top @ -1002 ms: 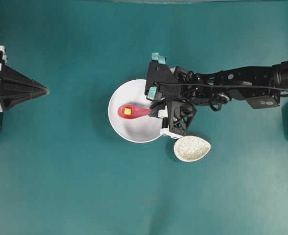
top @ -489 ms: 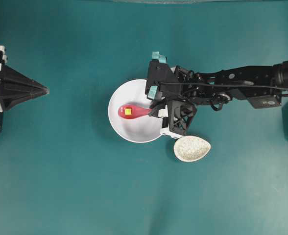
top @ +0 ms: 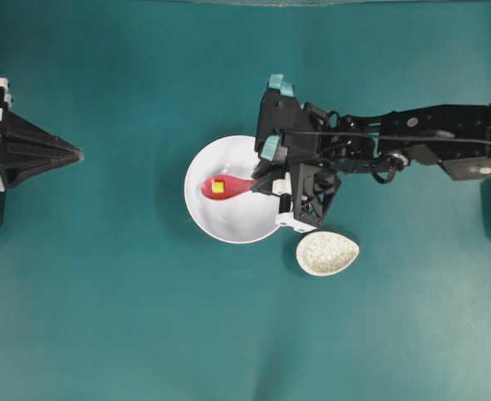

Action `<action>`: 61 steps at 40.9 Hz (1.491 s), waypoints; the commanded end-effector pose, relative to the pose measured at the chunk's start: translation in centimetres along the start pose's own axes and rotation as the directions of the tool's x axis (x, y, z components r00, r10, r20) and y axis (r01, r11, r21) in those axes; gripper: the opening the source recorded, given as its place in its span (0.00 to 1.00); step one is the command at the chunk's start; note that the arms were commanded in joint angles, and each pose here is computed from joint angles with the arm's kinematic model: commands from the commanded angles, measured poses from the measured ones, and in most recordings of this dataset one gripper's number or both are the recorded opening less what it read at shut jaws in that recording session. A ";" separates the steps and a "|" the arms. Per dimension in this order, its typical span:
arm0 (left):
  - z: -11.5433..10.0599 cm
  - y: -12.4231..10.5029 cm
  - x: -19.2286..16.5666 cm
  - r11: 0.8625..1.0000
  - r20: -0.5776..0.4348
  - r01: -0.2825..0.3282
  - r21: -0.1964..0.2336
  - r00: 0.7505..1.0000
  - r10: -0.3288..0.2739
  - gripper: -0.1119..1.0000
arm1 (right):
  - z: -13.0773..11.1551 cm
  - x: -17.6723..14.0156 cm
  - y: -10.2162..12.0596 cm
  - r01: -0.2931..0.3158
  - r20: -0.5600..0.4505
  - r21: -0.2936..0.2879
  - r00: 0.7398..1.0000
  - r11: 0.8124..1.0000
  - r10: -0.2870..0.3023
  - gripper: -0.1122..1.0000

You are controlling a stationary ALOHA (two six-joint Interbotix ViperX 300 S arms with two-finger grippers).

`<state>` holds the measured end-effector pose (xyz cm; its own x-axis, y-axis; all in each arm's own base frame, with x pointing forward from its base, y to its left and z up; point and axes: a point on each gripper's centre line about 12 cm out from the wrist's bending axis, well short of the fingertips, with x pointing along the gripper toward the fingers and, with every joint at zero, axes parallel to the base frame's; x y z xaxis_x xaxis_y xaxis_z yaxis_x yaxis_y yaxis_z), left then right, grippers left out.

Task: Scoop the yellow hexagonal prism block from the bowl with a spoon using the right arm.
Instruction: 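Lift the spoon carrying the yellow block up out of the bowl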

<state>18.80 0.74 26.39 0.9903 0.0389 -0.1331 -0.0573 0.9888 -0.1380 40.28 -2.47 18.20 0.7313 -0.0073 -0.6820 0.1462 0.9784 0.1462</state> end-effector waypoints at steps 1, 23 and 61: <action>0.6 0.0 0.1 1.000 0.017 -0.001 0.000 1.000 0.001 0.09 | 2.0 -1.8 0.2 -0.008 0.061 -0.005 0.998 1.000 0.008 0.33; 0.7 0.0 0.1 1.000 0.019 0.000 0.000 1.000 0.000 0.09 | 5.0 -8.3 -0.4 0.002 0.162 -0.026 0.987 1.000 0.002 0.33; 0.6 0.0 0.2 1.000 0.017 0.000 0.010 1.000 0.000 0.09 | 6.1 -13.1 -0.5 0.010 0.241 -0.044 0.971 0.999 0.001 0.33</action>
<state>18.80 0.77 26.41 0.9905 0.0404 -0.1315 -0.0579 0.9896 -0.1320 34.81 -4.03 30.33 0.8517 -0.0498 -0.5217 0.1261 0.9857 0.1118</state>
